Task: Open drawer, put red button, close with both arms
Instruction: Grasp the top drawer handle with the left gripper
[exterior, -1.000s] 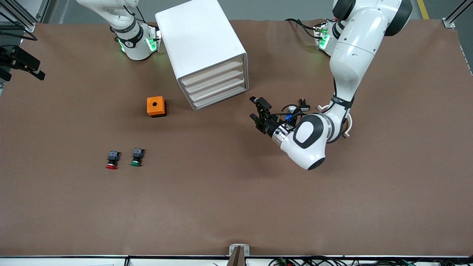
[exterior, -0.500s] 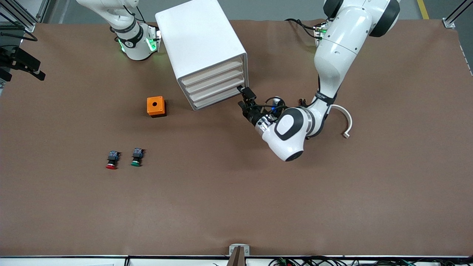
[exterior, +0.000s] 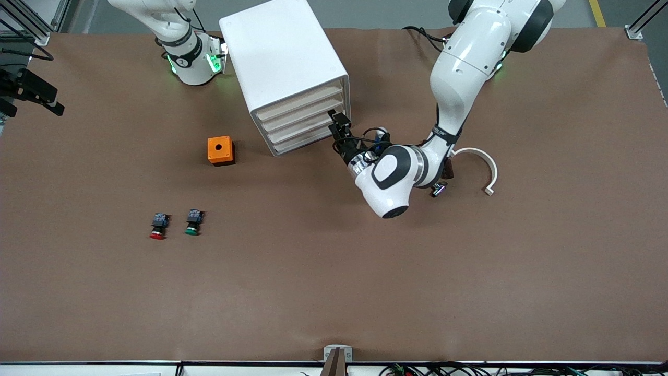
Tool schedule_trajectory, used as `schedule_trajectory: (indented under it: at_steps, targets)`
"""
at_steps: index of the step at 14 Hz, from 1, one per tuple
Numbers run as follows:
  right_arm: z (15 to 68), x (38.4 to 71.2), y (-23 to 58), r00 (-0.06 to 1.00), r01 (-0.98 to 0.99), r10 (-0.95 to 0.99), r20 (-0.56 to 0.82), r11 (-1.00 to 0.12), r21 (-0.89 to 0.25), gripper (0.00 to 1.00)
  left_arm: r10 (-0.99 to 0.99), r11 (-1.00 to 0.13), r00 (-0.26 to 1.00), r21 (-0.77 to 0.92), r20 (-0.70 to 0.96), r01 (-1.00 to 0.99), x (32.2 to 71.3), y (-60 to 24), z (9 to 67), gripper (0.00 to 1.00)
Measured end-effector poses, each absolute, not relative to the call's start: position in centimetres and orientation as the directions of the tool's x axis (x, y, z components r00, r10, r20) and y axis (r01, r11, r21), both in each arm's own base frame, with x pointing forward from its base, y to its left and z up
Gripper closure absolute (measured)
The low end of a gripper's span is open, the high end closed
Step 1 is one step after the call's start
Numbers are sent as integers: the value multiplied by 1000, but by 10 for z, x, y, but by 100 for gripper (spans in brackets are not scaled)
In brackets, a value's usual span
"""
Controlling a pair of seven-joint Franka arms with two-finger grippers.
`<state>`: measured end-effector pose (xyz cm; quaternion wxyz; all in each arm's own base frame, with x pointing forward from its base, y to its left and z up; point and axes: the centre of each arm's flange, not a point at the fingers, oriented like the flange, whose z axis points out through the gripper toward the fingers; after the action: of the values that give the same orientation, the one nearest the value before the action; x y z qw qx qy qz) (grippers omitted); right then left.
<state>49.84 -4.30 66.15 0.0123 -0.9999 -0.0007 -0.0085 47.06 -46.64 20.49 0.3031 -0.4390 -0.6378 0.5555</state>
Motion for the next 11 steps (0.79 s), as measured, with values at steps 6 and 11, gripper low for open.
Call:
schedule_trajectory:
  at_steps: [6,11]
  targets:
    - [660,499,-46,1000,-4,-4,15,-1000,-25,0,913,3,-402,-982,-74,189,453,-475,188,39]
    - [659,500,-47,1000,-6,-6,14,-1000,-25,0,938,-11,-341,-987,-65,157,427,-492,188,49]
